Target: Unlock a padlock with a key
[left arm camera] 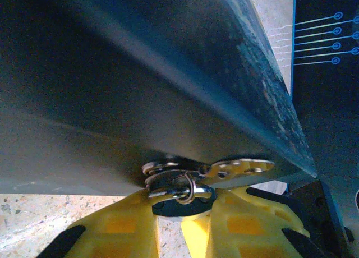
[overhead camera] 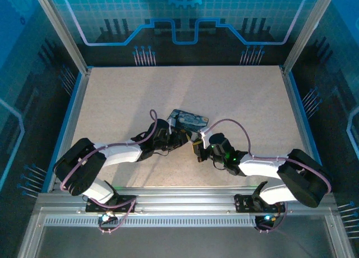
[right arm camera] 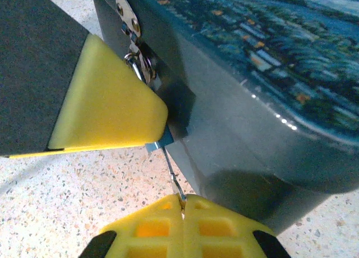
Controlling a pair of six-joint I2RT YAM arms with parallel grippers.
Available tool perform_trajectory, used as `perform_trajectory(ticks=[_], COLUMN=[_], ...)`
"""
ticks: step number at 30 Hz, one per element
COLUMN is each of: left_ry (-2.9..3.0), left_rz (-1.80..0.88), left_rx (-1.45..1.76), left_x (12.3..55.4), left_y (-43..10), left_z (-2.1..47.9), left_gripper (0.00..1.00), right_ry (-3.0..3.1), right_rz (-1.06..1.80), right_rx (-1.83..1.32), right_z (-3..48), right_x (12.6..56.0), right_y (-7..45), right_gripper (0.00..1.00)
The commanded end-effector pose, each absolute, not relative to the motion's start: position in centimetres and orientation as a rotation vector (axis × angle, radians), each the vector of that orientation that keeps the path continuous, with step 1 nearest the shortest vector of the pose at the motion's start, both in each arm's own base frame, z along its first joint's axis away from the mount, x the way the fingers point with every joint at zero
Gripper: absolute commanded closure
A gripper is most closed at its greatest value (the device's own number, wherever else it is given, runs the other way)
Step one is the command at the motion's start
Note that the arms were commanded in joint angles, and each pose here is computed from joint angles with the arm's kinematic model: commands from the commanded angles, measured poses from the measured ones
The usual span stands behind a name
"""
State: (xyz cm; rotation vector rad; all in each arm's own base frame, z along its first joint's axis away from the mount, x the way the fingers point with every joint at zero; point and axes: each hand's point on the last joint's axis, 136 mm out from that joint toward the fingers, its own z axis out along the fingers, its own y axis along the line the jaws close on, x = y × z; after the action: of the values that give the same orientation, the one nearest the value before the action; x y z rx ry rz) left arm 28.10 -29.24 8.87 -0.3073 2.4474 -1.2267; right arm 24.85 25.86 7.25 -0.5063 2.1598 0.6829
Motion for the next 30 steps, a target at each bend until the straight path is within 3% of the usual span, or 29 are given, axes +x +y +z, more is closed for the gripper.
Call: perform_trajectory(ticks=[1, 30], left_ry=[2.397, 2.401], left_rz=[-1.278, -1.296], left_rx=[-0.285, -0.286], left_x=[28.0, 27.9], left_y=[-29.7, -30.1], left_z=[10.4, 10.3], left_gripper=[0.87, 0.87], right_ry=[2.114, 1.826], right_rz=[0.697, 0.922], right_rx=[-0.471, -0.492], right_z=[8.7, 15.4], right_x=[25.7, 27.6], right_y=[26.6, 30.7], right_gripper=[1.0, 0.99])
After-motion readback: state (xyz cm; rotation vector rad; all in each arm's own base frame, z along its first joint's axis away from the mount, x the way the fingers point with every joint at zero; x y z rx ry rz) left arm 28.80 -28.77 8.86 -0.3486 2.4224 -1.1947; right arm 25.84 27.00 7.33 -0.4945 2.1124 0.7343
